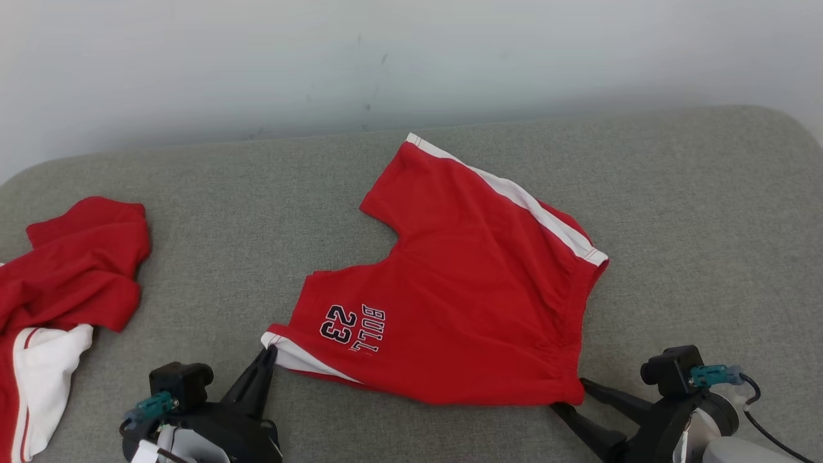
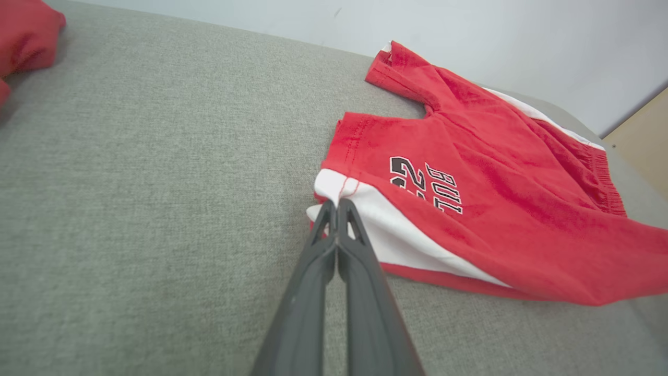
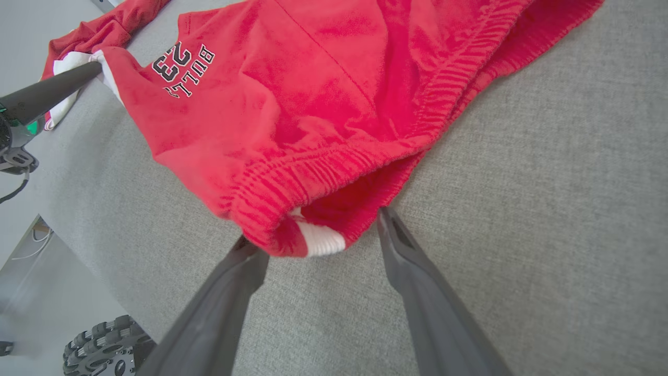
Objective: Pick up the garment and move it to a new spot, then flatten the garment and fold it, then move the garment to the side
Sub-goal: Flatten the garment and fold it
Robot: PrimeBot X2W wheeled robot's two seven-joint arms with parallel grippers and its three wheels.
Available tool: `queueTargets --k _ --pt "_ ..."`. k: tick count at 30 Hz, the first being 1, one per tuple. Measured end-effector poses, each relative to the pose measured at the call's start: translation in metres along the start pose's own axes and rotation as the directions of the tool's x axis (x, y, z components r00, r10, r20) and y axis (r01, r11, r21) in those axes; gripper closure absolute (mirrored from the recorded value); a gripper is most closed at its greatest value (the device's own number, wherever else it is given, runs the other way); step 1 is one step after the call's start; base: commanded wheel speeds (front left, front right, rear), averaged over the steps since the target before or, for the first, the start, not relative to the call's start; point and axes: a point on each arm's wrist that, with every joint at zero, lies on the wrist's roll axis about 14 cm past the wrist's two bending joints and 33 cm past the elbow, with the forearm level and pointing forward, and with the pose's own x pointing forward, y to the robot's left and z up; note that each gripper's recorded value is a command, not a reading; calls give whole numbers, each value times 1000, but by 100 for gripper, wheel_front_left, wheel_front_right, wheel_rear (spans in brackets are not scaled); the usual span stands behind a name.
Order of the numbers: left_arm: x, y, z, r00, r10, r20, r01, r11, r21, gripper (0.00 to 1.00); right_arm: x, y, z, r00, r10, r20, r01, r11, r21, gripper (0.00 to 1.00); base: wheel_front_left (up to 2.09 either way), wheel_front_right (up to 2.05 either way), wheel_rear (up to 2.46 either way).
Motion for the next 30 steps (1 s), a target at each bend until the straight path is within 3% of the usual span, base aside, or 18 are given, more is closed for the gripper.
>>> queueTargets --k 1,2,4,5,13,22,30 --pt "1 0 0 1000 0 0 0 1000 -1 100 0 1 0 1000 4 4 -4 1000 -3 9 0 0 0" --pt "3 0 1 1000 -1 1 1 1000 0 100 0 1 0 1000 8 4 -8 1000 -3 40 0 0 0" --pt "6 0 6 1000 -5 12 5 1000 3 100 0 4 -1 1000 19 -1 -19 1000 -9 68 0 0 0" --pt "7 0 9 1000 -6 18 6 1000 5 100 0 5 -2 1000 23 -5 -23 1000 -15 100 0 0 0" --pt "7 -1 14 999 -3 34 2 1000 11 100 -2 5 3 1000 27 -7 -28 997 -69 100 0 0 0" --pt "7 -2 25 998 -7 68 6 1000 18 100 -2 6 48 993 42 109 -36 998 -51 100 0 0 0" --pt "14 -4 27 997 -58 44 53 992 119 100 6 6 57 995 50 83 -44 997 -71 100 0 0 0"
